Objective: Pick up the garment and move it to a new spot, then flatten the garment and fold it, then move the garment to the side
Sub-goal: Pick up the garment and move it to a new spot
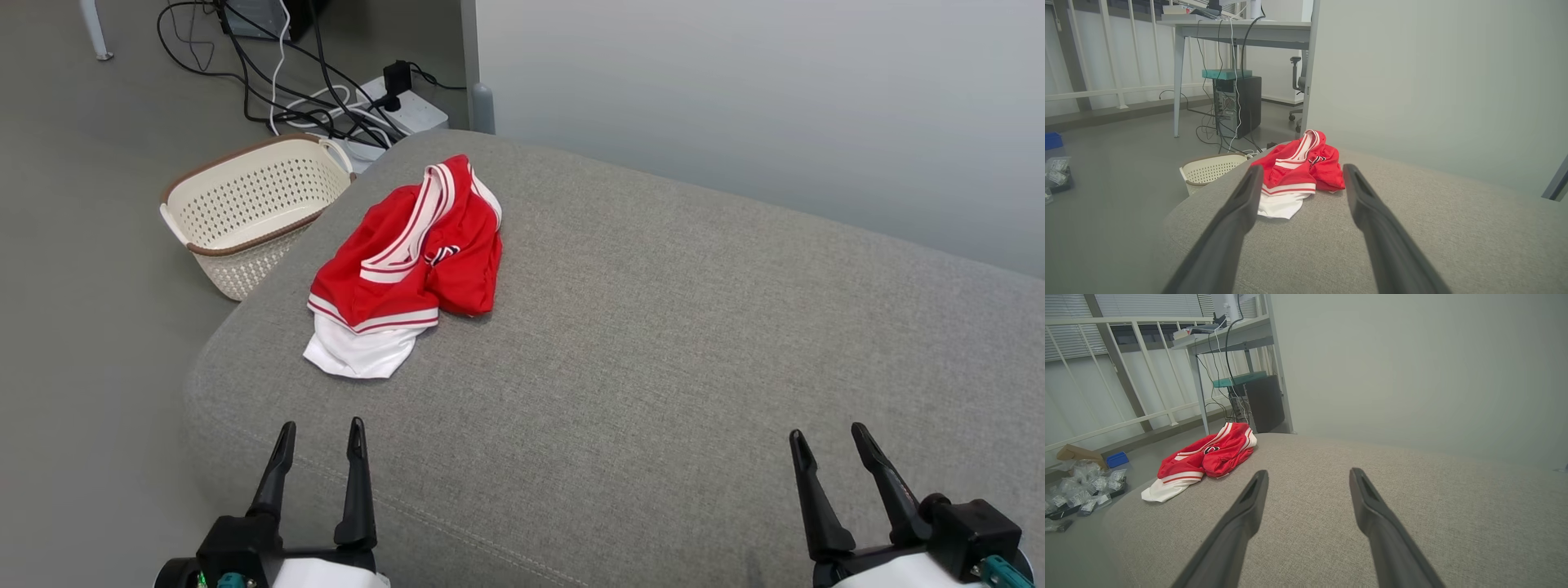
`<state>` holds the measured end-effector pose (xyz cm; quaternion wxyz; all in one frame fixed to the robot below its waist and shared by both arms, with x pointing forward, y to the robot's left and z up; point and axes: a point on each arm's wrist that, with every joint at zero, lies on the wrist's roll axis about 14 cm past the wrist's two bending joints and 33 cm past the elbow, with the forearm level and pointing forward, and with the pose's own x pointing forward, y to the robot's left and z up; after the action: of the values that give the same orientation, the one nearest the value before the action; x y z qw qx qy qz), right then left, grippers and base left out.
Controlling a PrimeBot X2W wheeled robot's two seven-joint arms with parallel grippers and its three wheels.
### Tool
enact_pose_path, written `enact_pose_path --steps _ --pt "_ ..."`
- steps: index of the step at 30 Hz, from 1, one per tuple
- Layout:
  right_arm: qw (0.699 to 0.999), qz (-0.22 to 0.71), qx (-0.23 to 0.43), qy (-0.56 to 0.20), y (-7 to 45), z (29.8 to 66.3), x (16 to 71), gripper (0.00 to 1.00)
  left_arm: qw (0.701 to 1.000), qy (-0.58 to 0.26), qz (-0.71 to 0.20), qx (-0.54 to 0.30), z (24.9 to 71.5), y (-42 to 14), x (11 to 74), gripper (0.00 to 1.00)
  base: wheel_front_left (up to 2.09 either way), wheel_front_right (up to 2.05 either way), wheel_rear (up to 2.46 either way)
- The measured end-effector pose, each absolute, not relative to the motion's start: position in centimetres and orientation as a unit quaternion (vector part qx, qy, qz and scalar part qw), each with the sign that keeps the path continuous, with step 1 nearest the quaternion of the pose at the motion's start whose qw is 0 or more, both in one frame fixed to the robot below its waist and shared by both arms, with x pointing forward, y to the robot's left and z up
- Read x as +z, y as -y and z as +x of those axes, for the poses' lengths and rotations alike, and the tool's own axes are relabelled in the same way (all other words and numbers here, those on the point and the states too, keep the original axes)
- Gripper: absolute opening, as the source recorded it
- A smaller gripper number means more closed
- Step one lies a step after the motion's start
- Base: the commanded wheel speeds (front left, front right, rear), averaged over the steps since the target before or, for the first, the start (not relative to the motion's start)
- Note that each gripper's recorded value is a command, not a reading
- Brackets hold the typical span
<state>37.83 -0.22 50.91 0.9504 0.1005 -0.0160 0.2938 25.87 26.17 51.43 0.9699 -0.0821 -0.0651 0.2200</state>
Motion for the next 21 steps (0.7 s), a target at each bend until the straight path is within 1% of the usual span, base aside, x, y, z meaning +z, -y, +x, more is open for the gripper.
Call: enact_pose_path --steps 5,9,15,21 --pt "0.950 0.093 0.299 0.006 0.4 38.3 50.1 1.00 0.968 0.060 -0.087 0.227 26.8 -26.7 51.3 1.00 0.00 0.00 0.00" --pt "0.948 0.088 0.307 0.007 0.3 39.8 49.8 1.00 0.966 0.061 -0.091 0.233 28.7 -27.2 51.8 1.00 0.00 0.00 0.00" --pt "0.946 0.072 0.315 0.006 0.7 42.6 48.7 1.00 0.963 0.057 -0.094 0.247 32.4 -28.3 52.0 1.00 0.00 0.00 0.00" --pt "0.943 0.056 0.329 -0.003 0.9 45.1 46.9 1.00 0.961 0.057 -0.096 0.254 37.1 -29.7 52.2 1.00 0.00 0.00 0.00"
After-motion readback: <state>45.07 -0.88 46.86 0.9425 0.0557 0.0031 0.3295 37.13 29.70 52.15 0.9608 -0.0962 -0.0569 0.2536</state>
